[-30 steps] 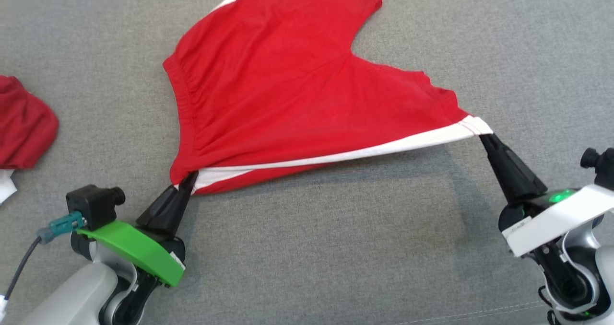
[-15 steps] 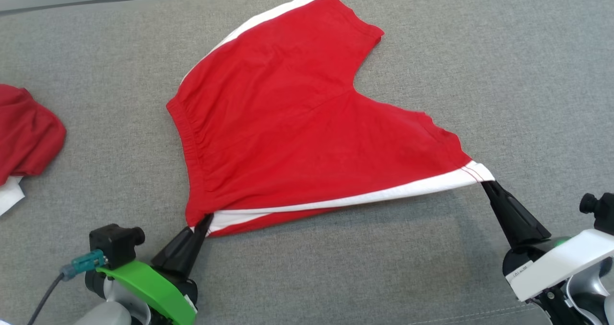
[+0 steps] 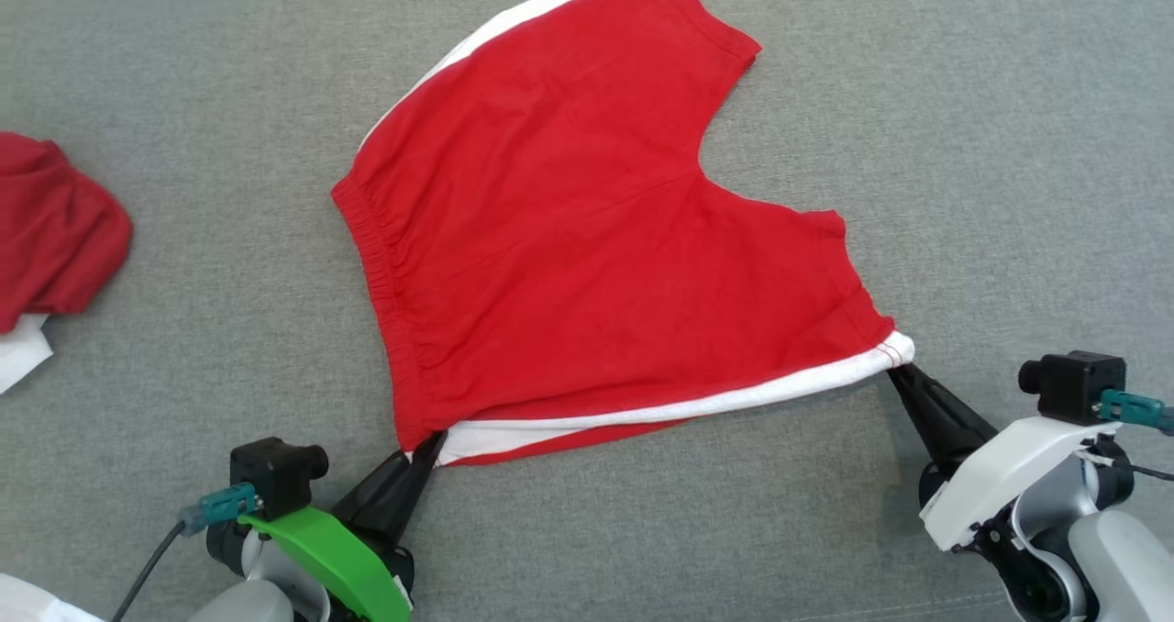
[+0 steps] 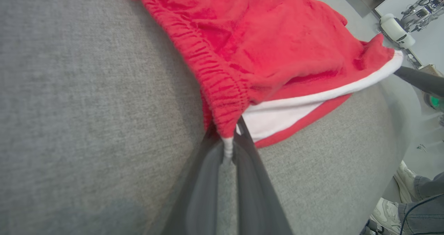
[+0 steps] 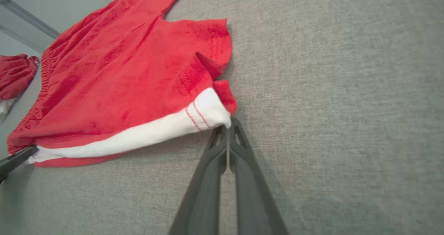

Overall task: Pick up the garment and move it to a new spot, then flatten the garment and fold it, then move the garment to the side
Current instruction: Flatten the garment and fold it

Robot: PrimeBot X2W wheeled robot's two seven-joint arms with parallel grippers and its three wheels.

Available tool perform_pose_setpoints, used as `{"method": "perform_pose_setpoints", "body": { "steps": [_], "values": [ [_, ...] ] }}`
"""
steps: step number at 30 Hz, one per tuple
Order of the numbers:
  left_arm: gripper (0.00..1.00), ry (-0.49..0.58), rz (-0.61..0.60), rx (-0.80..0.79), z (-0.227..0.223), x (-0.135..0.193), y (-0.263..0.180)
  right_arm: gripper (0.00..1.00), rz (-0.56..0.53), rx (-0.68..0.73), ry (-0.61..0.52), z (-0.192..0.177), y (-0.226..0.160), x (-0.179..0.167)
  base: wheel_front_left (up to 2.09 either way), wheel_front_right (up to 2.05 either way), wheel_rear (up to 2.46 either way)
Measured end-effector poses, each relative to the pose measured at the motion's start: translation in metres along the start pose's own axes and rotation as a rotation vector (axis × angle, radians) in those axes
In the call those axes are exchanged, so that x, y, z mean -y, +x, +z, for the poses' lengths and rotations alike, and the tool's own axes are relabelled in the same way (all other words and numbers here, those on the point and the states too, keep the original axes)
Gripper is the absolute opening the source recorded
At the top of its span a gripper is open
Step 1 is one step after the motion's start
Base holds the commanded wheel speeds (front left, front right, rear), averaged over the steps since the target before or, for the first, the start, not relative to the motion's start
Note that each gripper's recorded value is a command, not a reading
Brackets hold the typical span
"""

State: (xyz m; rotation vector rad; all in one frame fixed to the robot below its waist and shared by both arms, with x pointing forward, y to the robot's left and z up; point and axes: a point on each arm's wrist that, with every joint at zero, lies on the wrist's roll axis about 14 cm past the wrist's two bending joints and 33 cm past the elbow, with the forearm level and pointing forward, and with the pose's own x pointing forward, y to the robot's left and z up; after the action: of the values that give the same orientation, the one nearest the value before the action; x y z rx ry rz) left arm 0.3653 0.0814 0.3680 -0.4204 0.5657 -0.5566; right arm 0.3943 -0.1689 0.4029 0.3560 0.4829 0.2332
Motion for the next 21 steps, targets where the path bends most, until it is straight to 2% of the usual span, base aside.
{"method": "perform_pose_setpoints", "body": {
  "steps": [1, 2, 3, 4, 5, 6, 7, 8, 9, 21],
  "values": [
    [0.00, -0.002, 0.002, 0.002, 0.000, 0.000, 0.000, 0.00, 0.006, -0.003, 0.000, -0.002, 0.002, -0.001, 0.00, 0.00, 0.00],
    [0.17, -0.003, 0.001, 0.004, 0.000, 0.000, 0.000, 0.00, 0.011, 0.000, 0.002, -0.003, 0.003, -0.003, 0.00, 0.00, 0.00],
    [0.40, -0.003, 0.002, 0.005, 0.000, 0.000, -0.001, 0.00, 0.013, 0.000, -0.003, -0.003, 0.003, -0.002, 0.00, 0.00, 0.00],
    [0.82, -0.003, 0.003, 0.006, 0.000, 0.001, -0.001, 0.00, 0.009, 0.002, -0.008, -0.003, 0.002, 0.001, 0.00, 0.00, 0.00],
    [1.00, -0.006, 0.003, 0.010, 0.001, 0.001, -0.001, 0.00, 0.003, 0.006, -0.012, -0.003, 0.001, 0.004, 0.00, 0.00, 0.00],
    [1.00, -0.017, 0.006, 0.017, 0.002, 0.001, -0.001, 0.28, -0.004, 0.010, -0.015, -0.002, 0.000, 0.007, 0.00, 0.00, 0.00],
    [1.00, -0.036, 0.006, 0.021, 0.002, 0.002, 0.000, 0.43, -0.010, 0.014, -0.009, -0.002, -0.001, 0.009, 0.00, 0.00, 0.00],
    [1.00, -0.041, 0.000, 0.022, 0.002, 0.005, 0.000, 0.76, -0.014, 0.016, -0.005, -0.002, -0.002, 0.010, 0.00, 0.00, 0.00],
    [1.00, -0.039, -0.003, 0.022, 0.001, 0.006, 0.000, 0.98, -0.018, 0.017, -0.008, -0.002, -0.003, 0.012, 0.00, 0.00, 0.00],
    [1.00, -0.029, 0.020, 0.007, -0.006, 0.012, -0.006, 1.00, -0.034, 0.165, 0.029, 0.025, -0.013, 0.016, 0.00, 0.00, 0.00]
  ]
}}
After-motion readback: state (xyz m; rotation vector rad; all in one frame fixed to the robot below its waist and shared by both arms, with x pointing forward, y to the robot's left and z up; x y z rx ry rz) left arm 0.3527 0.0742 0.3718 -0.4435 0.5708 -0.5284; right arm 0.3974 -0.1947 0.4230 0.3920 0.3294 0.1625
